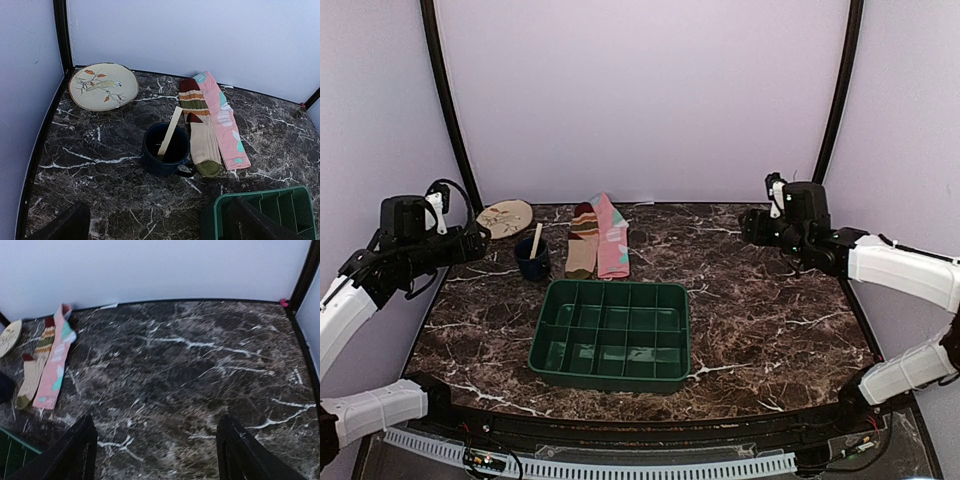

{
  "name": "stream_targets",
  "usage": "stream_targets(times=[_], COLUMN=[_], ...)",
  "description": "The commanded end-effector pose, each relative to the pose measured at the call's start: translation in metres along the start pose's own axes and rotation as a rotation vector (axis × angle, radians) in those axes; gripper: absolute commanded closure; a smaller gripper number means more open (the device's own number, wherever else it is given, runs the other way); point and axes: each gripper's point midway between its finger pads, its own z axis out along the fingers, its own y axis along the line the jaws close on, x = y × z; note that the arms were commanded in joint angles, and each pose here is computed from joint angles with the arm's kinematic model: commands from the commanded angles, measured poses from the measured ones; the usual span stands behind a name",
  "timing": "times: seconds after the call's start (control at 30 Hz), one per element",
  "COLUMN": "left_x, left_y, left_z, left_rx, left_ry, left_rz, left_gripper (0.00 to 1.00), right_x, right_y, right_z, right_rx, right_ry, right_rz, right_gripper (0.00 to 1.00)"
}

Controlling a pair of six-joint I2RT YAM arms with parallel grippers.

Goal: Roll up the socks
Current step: Pick up the bin at the center of the board.

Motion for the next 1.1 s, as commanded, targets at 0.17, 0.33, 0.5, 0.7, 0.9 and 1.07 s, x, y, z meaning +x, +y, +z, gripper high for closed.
stream_targets(times=[0.17,0.33,0.5,0.7,0.9,1.07], left_x=[0.059,0.078,0.087,0.088,0.088,0.088], left_y=[-0.018,-0.029,-0.034,-0.035,-0.035,-0.033], left_z=[0.019,0.026,0.026,0.021,0.018,0.015], left_rx=[0.043,0.038,0.049,0.059,0.064,0.062], left_ry=[0.191,0.26,0.296,0.303,0.308,0.303], left_rz=[0.037,0.101,0.088,0.093,0.112,0.118], left_gripper=[0.01,0.01,0.01,0.01,0.01,0.01], right_x=[0.094,0.135,0.165,0.189,0.204,0.223], right_y=[0.078,0.119,0.147,0.158,0.155,0.15], right_z=[-0.025,-0.027,-0.022,-0.018,-0.02,-0.021], right_rx=[0.02,-0.014,-0.002,0.033,0.065,0.081], right_ry=[0.332,0.46,0.55,0.631,0.681,0.725], right_rz=[-0.039,-0.051,-0.056,-0.068,-0.04,-0.02], right_gripper=[0.27,0.27,0.27,0.32,0.53,0.74])
